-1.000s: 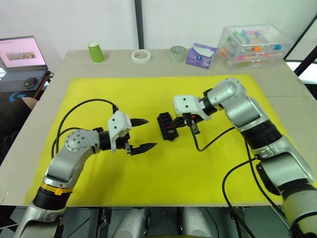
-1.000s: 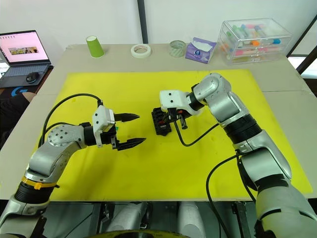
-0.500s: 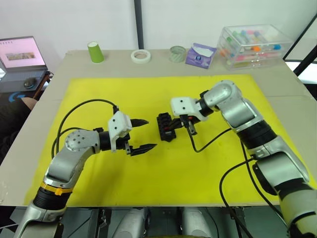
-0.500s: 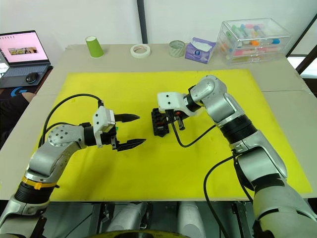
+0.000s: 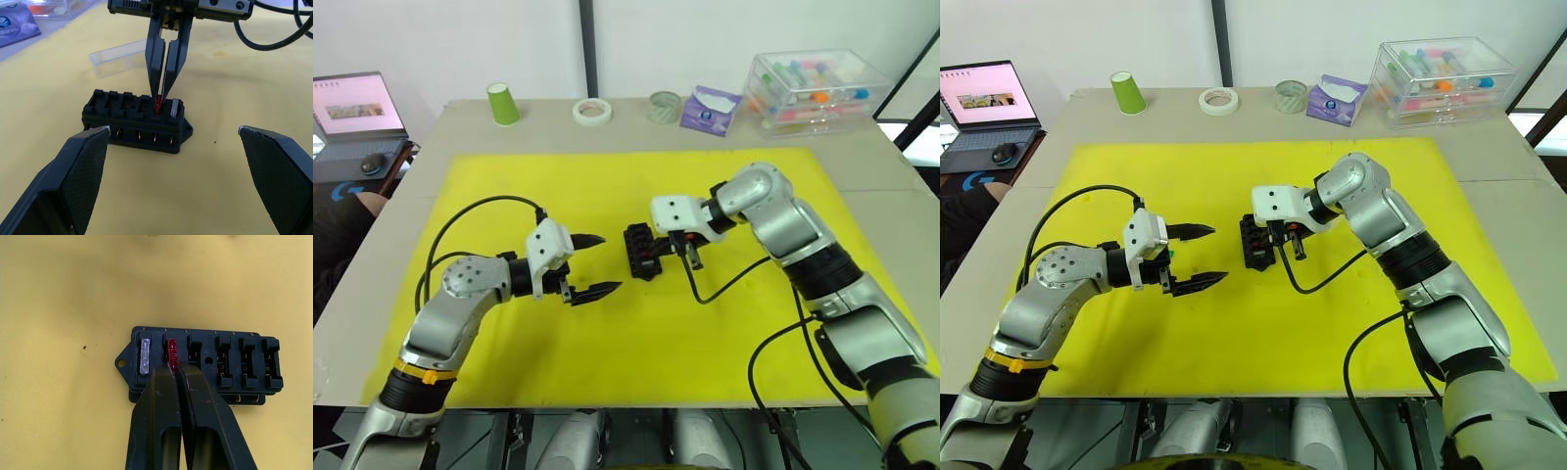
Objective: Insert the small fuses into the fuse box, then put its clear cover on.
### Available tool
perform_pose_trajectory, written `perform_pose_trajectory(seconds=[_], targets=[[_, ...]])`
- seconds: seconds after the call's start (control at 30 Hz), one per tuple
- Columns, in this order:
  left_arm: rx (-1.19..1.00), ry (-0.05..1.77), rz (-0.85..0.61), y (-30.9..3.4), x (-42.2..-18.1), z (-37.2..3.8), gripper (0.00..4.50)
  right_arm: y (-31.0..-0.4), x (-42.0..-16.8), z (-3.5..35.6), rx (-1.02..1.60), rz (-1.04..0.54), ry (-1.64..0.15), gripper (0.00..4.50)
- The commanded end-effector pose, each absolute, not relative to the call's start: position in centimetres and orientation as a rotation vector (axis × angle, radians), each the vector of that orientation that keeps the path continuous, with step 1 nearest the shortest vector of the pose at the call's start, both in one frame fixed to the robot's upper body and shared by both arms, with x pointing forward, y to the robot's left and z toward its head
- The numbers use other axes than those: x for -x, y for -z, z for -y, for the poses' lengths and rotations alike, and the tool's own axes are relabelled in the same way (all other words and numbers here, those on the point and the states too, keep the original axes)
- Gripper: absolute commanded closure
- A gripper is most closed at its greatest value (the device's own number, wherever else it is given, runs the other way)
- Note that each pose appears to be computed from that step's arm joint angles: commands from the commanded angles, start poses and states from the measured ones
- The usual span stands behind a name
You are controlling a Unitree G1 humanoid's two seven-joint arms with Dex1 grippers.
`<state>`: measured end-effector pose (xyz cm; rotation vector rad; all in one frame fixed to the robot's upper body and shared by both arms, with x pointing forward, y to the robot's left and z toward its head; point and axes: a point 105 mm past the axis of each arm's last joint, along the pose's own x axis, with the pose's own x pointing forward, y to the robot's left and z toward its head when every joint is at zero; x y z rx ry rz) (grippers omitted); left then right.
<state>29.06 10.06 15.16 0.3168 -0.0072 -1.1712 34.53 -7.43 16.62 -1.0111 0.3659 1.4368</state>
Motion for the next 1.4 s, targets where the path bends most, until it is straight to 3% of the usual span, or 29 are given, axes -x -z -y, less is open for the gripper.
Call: perform_pose_trajectory(seconds=[0.03,0.17,0.3,0.43,1.0,1.23,1.4], targets=[[-0.346,1.176,0.058,-16.1,-29.1,-9.8,0.08,-16.0,-33.8,7.4,0.991,-0.401,-1.46,4.5],[-0.349,1.178,0.059,-16.1,-29.2,-9.8,0.08,-16.5,-33.7,7.5,0.981,-0.39,-1.463,4.5],[-0.35,1.178,0.059,-16.1,-29.3,-9.8,0.0,-16.9,-33.8,7.5,0.967,-0.379,-1.461,3.5],[-0.352,1.178,0.062,-16.1,-29.4,-9.8,0.0,-17.4,-34.0,7.3,0.958,-0.359,-1.457,2.13],[-0.35,1.184,0.07,-16.1,-29.5,-9.6,0.0,-21.1,-35.9,7.6,0.937,-0.219,-1.374,2.13],[-0.319,1.199,0.11,-17.0,-29.3,-9.1,0.0,-22.6,-34.1,7.3,0.79,-0.155,-1.407,2.13],[-0.31,1.212,0.116,-17.1,-29.1,-8.9,0.0,-21.4,-33.2,7.5,0.742,-0.159,-1.389,3.74]])
